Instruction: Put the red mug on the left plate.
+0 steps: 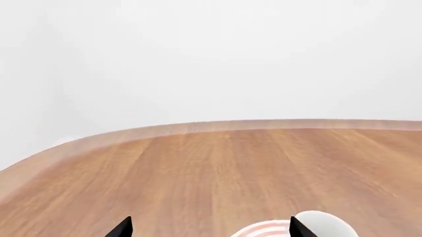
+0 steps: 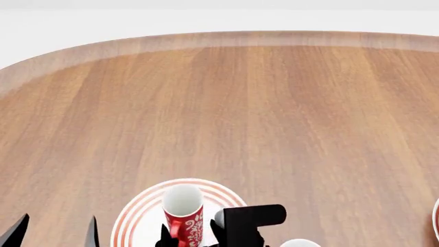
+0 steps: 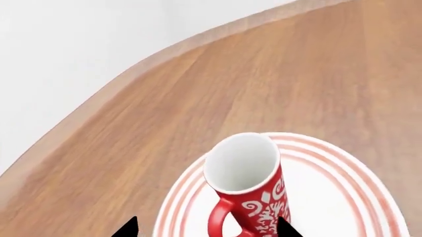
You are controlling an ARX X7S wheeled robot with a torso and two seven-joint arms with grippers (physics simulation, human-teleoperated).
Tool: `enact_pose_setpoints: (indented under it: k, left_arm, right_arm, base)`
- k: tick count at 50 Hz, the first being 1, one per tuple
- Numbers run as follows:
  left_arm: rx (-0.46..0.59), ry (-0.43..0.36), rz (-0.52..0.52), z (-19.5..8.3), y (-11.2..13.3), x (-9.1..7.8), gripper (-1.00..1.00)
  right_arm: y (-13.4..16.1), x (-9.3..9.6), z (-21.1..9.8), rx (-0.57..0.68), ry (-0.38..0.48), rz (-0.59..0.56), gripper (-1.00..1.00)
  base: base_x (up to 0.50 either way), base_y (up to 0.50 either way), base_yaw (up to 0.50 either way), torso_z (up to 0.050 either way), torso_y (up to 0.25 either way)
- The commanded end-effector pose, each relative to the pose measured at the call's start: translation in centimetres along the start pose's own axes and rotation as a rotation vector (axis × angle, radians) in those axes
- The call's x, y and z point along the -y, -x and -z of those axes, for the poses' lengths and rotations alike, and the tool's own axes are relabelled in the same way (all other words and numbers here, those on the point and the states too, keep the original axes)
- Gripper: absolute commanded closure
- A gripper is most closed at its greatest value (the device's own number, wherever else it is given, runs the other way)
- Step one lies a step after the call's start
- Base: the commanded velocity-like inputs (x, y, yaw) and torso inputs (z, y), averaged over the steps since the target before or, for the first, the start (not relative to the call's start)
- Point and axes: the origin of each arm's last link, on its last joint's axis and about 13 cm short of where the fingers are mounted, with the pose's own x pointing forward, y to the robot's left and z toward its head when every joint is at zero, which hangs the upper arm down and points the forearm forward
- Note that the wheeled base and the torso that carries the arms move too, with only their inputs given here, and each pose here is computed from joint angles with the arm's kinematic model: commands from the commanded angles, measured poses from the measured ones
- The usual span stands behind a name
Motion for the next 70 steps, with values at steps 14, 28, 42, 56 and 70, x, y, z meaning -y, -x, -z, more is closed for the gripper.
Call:
enact_pose_setpoints:
  k: [14, 28, 42, 56, 70]
  left_arm:
    - [0.109, -0.045, 0.038, -4.9, 1.4, -0.3, -1.0]
    - [0.171, 0.015, 0.076, -8.2, 2.7, -0.4, -1.0]
    - [0.245, 0.001, 0.091, -10.7, 4.0, -0.5, -1.0]
    - [0.287, 0.005, 0.104, -12.2, 4.5, -0.4, -1.0]
    - [0.327, 0.008, 0.105, -13.6, 5.2, -0.6, -1.0]
  right_arm:
    - [3.9, -1.2, -3.5, 0.168, 0.041, 0.005, -1.0]
    - [5.7, -1.5, -4.8, 0.246, 0.047, 0.01, -1.0]
    - [7.6, -1.9, -5.6, 0.318, 0.058, 0.006, -1.0]
    - [9.5, -2.4, -6.0, 0.385, 0.085, 0.015, -1.0]
    - [10.9, -2.5, -6.6, 0.448, 0.071, 0.011, -1.0]
  base:
    - [0.0, 0.0, 0.0, 0.0, 0.0]
    - [0.0, 0.0, 0.0, 0.0, 0.0]
    - [0.0, 0.0, 0.0, 0.0, 0.0]
    - [0.0, 0.0, 0.0, 0.0, 0.0]
    - [0.0, 0.0, 0.0, 0.0, 0.0]
